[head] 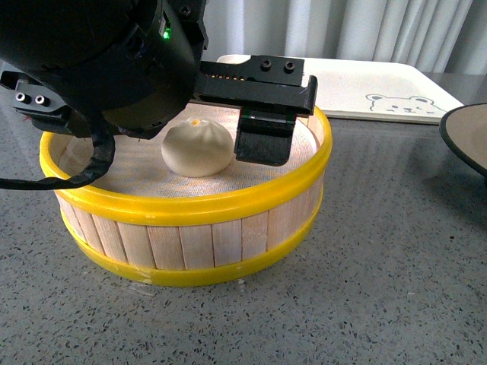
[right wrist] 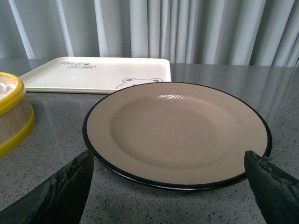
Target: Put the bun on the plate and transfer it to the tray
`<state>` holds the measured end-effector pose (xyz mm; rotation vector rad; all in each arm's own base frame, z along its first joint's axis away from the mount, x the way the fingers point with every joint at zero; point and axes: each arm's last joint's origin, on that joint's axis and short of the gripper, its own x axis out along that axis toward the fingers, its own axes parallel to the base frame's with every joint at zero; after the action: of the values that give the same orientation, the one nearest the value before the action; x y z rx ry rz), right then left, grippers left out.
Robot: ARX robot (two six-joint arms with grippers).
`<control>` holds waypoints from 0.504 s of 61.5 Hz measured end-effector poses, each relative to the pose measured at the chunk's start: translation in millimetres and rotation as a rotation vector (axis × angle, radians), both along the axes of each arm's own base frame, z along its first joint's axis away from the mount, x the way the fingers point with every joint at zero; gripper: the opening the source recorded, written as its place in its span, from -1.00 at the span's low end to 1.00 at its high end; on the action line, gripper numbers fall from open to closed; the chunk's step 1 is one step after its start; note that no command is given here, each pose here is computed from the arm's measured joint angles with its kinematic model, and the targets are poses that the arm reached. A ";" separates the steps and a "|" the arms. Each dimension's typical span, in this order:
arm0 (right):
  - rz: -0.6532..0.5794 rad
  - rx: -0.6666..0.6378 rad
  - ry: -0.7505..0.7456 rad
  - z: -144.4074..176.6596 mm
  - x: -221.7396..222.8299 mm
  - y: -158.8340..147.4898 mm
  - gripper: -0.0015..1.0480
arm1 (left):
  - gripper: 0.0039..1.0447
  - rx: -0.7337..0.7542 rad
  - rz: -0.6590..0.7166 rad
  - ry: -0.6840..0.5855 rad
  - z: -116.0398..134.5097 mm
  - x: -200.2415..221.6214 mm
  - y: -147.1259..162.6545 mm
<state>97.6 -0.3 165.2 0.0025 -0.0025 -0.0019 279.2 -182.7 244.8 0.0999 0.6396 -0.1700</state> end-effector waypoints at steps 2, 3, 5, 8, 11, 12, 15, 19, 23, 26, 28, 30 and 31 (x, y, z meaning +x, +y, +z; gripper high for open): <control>0.000 0.000 0.000 0.0 0.0 0.0 0.83 | 0.68 0.001 0.000 0.001 -0.1 0.1 -0.1; 0.000 0.000 0.000 0.0 0.0 0.0 0.83 | 0.59 0.001 0.000 0.002 0.0 0.1 -0.2; 0.000 0.000 0.000 0.0 0.0 0.0 0.83 | 0.49 0.001 -0.001 0.003 -0.1 0.0 -0.3; 0.000 0.000 0.000 0.0 0.0 0.0 0.83 | 0.37 -0.001 -0.004 0.006 -0.2 -0.2 -0.5; 0.000 0.000 0.000 0.0 0.0 0.0 0.83 | 0.22 -0.003 -0.008 0.007 -0.1 -0.3 -0.7; 0.000 0.000 0.000 0.0 0.0 0.0 0.83 | 0.16 -0.003 -0.009 0.008 -0.1 -0.3 -0.7; 0.000 0.000 0.000 0.0 0.0 0.0 0.83 | 0.03 -0.005 -0.010 0.008 -0.1 -0.3 -0.8; 0.000 0.000 0.000 0.0 0.0 0.0 0.83 | -0.16 -0.008 -0.012 0.010 -0.1 -0.4 -1.0; 0.000 0.000 0.000 0.0 0.0 0.0 0.83 | -0.34 -0.012 -0.013 0.011 -0.1 -0.4 -1.1; 0.000 0.000 0.000 0.0 0.0 0.0 0.83 | -0.48 -0.022 -0.019 0.014 0.0 -0.4 -1.4; 0.000 0.000 0.000 0.0 0.0 0.0 0.83 | -0.58 -0.029 -0.022 0.015 0.1 -0.3 -1.6; 0.000 0.000 0.000 0.0 0.0 0.0 0.83 | -0.67 -0.032 -0.023 0.015 0.1 -0.3 -1.7; 0.000 0.000 0.000 0.0 0.0 0.0 0.83 | -0.73 -0.035 -0.023 0.016 0.1 -0.3 -1.8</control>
<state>97.6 -0.3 165.2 0.0025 -0.0025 -0.0019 278.9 -184.5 244.9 0.0717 0.6515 -0.2042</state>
